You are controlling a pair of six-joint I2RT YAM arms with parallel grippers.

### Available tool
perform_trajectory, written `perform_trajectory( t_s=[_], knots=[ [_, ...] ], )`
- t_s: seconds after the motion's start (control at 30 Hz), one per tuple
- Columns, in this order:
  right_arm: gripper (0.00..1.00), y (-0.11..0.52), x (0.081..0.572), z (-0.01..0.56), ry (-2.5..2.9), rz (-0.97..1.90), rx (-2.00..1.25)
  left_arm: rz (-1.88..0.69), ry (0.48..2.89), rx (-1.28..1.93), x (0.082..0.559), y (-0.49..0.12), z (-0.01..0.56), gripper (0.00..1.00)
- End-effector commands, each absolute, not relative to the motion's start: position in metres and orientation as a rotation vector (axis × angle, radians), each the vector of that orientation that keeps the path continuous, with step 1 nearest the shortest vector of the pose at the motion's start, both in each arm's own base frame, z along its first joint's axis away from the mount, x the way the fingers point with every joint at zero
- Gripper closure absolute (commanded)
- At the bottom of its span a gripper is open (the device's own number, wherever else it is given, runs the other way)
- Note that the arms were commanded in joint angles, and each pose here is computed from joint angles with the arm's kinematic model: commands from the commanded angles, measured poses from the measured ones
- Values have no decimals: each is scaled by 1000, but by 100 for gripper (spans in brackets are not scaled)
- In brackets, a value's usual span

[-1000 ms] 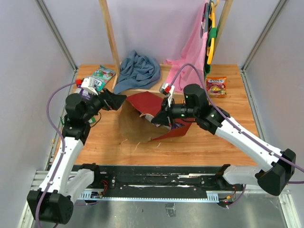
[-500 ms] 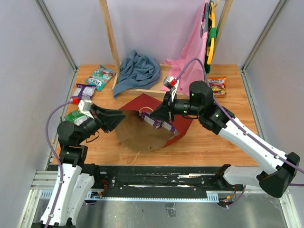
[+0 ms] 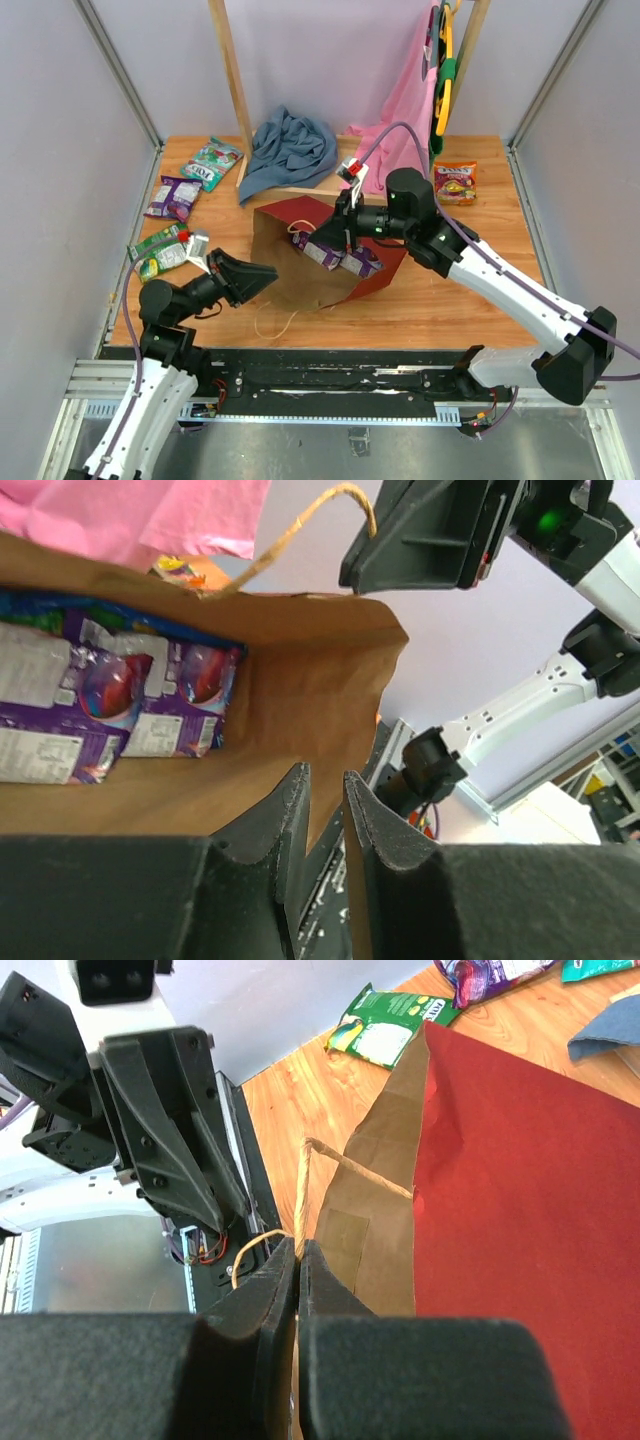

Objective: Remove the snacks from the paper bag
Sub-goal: Take out the snack from the paper bag.

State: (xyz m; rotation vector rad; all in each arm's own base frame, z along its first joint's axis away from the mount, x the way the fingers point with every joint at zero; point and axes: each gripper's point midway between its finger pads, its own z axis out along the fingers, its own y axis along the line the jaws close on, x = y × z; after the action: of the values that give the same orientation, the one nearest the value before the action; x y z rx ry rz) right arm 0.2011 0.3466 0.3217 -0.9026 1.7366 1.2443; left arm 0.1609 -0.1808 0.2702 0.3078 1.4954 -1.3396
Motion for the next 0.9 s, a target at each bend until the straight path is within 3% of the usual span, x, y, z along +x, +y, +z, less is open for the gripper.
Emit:
perform_trajectory(
  t_s=[0.0, 0.3, 0.7, 0.87],
  knots=[
    [99, 354, 205, 347, 1657, 1261, -879, -1318, 1535, 231, 170, -189, 254, 78],
    [99, 359, 209, 344, 1682, 1244, -868, -1095, 1695, 106, 208, -228, 224, 92],
    [99, 347, 219, 344, 1683, 1141, -818, -815, 1755, -257, 250, -247, 208, 87],
    [99, 342, 220, 342, 1681, 1102, -814, -753, 1726, -204, 235, -282, 225, 88]
  ],
)
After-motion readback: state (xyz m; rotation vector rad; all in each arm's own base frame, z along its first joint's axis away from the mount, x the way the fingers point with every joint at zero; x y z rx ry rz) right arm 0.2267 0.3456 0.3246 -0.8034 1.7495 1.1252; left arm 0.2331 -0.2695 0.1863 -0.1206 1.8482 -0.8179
